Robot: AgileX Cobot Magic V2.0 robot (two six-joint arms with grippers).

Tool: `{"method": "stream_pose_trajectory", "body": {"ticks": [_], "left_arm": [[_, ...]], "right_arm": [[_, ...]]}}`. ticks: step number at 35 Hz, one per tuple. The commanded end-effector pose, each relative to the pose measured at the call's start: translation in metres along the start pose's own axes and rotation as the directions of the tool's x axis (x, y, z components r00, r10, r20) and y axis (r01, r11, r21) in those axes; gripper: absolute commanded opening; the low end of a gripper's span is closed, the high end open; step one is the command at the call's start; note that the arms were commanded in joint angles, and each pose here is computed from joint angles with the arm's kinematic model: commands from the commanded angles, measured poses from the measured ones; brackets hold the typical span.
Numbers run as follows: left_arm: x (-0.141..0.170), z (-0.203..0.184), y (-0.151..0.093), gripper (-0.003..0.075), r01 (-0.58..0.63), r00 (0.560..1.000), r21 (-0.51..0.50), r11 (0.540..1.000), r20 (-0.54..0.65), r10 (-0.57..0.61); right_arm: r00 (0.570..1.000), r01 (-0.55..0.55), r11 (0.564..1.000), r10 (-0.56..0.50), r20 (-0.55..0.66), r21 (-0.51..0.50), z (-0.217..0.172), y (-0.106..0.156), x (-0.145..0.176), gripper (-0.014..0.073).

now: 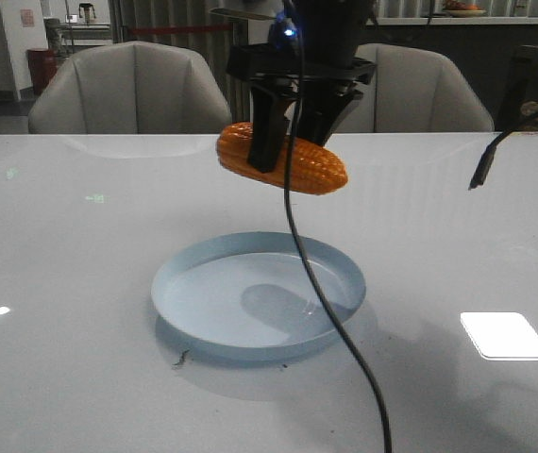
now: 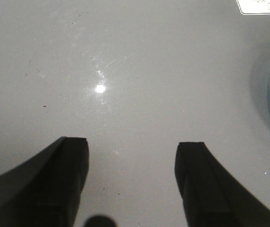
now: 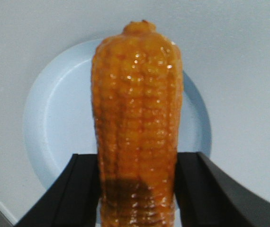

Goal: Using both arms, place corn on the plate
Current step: 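Lift the corn with the right gripper and carry it over the plate, then lower the corn onto the plate and open the right gripper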

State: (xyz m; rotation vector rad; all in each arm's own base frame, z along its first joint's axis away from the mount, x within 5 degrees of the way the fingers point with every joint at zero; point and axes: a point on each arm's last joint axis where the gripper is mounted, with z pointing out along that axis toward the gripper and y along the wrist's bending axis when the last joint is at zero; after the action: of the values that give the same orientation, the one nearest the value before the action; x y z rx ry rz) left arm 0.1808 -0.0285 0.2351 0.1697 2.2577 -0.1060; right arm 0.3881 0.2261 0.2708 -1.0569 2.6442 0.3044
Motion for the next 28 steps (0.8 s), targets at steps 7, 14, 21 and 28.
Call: {"method": "stream_pose_trajectory", "body": {"ticks": [7,14,21,28], "left_arm": [[-0.016,-0.006,0.001,0.0461,0.017,0.994,-0.004,1.0,0.111,-0.016],[-0.016,-0.006,0.001,0.0461,0.017,0.994,-0.004,1.0,0.111,-0.016],[-0.016,-0.006,0.001,0.0461,0.017,0.994,-0.004,1.0,0.111,-0.016],[-0.016,-0.006,0.001,0.0461,0.017,0.994,-0.004,1.0,0.111,-0.016]], "right_arm": [[0.998,0.021,1.0,-0.021,0.059,0.001,-0.022,0.009,0.002,0.0238],[0.999,-0.016,1.0,0.017,0.032,-0.024,0.009,0.008,0.016,0.0238],[0.996,-0.054,0.998,0.056,0.062,-0.041,0.027,0.008,0.022,0.0238],[0.994,-0.06,0.998,0.063,0.086,-0.036,0.029,0.007,0.021,0.0262]]}}
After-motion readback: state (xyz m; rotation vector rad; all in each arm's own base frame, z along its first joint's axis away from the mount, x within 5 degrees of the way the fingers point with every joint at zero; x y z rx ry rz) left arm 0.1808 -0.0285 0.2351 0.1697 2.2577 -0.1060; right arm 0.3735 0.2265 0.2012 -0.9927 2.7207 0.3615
